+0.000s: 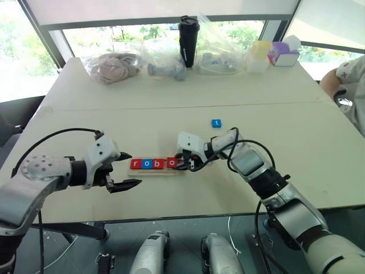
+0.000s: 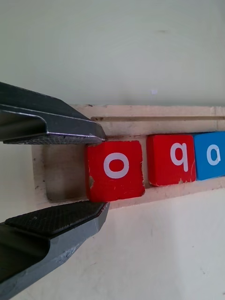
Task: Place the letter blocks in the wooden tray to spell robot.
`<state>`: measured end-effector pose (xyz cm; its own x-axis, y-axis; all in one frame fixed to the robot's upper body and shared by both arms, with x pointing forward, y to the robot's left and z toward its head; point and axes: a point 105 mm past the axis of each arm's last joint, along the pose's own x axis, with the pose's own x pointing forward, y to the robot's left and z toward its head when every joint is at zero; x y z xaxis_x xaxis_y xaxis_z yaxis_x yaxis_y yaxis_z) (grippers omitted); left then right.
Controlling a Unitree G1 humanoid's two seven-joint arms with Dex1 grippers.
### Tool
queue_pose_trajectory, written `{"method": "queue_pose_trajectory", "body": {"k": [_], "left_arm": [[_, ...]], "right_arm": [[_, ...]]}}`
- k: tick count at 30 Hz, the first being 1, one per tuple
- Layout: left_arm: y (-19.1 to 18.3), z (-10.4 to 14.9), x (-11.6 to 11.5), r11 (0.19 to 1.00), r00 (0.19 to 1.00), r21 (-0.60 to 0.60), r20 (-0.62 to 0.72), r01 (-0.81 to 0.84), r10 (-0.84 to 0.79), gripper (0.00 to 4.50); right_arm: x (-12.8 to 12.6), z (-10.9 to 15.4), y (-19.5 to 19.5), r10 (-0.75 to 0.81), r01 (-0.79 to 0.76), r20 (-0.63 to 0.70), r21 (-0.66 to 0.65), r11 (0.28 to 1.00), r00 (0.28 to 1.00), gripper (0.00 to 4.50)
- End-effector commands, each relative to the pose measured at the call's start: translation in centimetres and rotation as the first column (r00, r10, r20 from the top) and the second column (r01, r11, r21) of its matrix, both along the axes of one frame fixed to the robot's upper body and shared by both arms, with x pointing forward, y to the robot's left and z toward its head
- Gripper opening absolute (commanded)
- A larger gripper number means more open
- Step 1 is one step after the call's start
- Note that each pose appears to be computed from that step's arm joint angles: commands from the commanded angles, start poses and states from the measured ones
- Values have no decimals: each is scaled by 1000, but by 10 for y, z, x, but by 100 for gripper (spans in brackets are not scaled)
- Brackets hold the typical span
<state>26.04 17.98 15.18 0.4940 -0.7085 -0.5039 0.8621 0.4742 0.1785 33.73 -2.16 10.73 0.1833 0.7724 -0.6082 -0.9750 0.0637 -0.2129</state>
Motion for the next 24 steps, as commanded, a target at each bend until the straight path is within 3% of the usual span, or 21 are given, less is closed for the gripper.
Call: {"method": "queue_pose_trajectory", "body": {"k": [1,13,19,20,24], "left_arm": [[-5,7,0,1000,999,-7,32,15,-15,450],[-5,6,1,1000,999,-16,32,5,-4,450],[-3,4,3,1000,999,-17,32,-2,2,450],[-3,4,4,1000,999,-17,32,-3,4,450],[-3,3,7,1000,999,-19,35,-4,4,450]], "right_arm": [[-4,8,9,41,-42,23,18,999,999,114],[-1,6,21,38,-38,36,22,999,999,114],[1,13,24,30,-33,59,48,998,998,416],[4,18,24,25,-30,75,54,998,997,447],[14,44,22,-19,4,114,135,991,993,447]]}}
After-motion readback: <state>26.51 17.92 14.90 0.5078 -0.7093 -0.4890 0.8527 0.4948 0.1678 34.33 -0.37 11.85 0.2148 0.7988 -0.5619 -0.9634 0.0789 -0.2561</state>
